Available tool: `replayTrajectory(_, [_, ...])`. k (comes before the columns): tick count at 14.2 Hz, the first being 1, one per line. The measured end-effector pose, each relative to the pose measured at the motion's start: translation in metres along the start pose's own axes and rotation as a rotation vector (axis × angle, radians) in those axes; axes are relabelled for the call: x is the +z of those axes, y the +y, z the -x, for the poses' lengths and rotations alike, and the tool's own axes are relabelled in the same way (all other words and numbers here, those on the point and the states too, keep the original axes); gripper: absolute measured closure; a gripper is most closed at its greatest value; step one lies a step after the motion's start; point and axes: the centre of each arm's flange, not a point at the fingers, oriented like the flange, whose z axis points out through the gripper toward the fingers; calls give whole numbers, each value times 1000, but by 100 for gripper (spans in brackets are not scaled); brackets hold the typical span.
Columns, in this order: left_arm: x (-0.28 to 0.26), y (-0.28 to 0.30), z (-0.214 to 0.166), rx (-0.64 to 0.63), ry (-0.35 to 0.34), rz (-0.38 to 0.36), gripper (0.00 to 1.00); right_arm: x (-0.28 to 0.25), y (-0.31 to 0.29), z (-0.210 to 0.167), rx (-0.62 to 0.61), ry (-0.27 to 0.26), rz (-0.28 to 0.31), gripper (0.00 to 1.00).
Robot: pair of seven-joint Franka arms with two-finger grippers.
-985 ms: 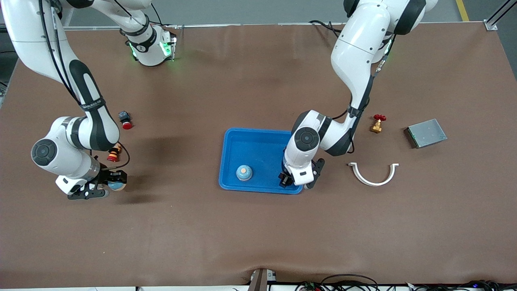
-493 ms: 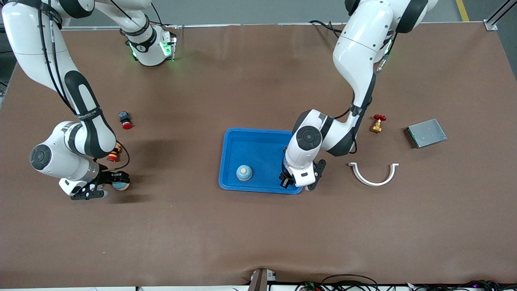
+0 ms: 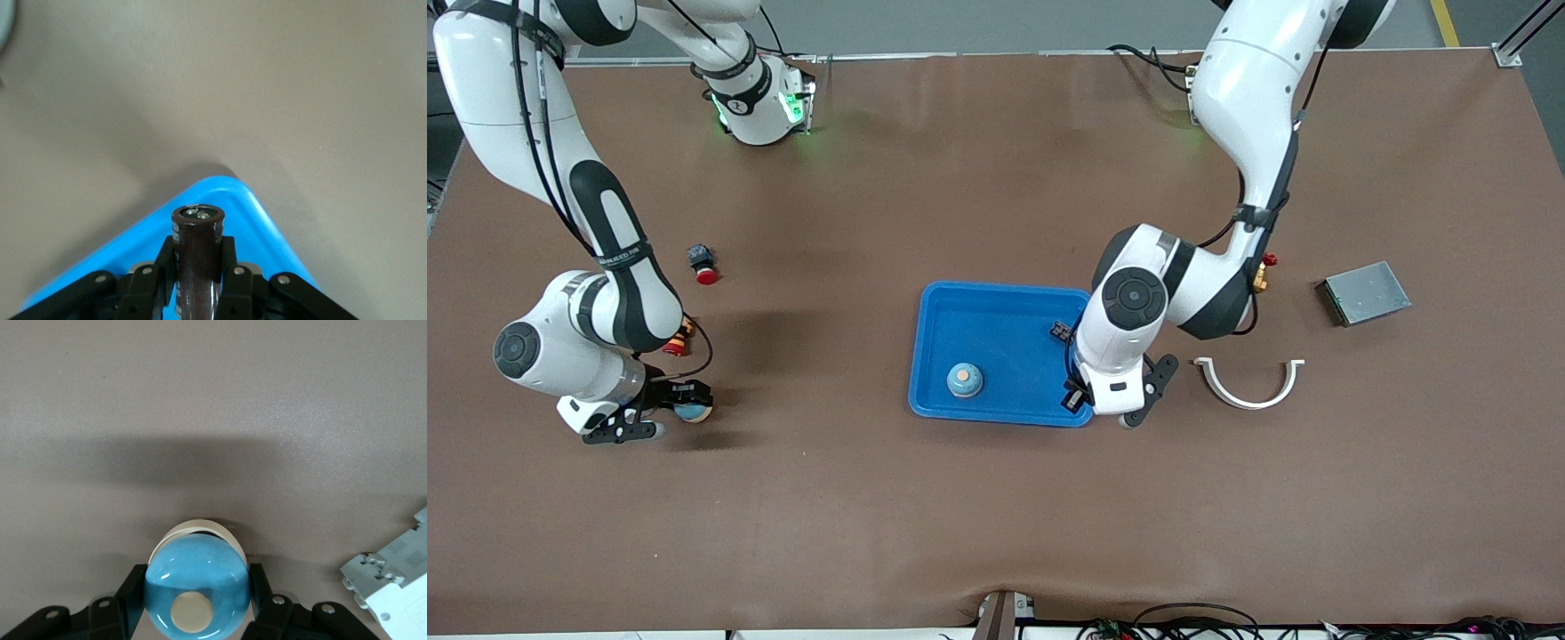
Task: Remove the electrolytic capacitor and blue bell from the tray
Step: 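Place the bell by the white block while the left gripper carries the capacitor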
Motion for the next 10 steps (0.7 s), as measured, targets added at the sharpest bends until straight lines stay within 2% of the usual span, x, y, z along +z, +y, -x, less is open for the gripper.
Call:
replayTrajectory(5, [-45,-40,-70,170,-53,-114,70,7,2,-2,1,-4,0,34])
replayTrajectory(8, [-56,-74,-112,241,-85,-140,70,7,2,-3,1,-4,-1,33])
replayTrajectory(9, [-58,-90,-123,261,-98,-148,70,8,2,-3,1,-4,-1,29])
replayTrajectory(10, [-60,-108,-135,281,-113,-156,70,9,3,-4,1,-4,0,18])
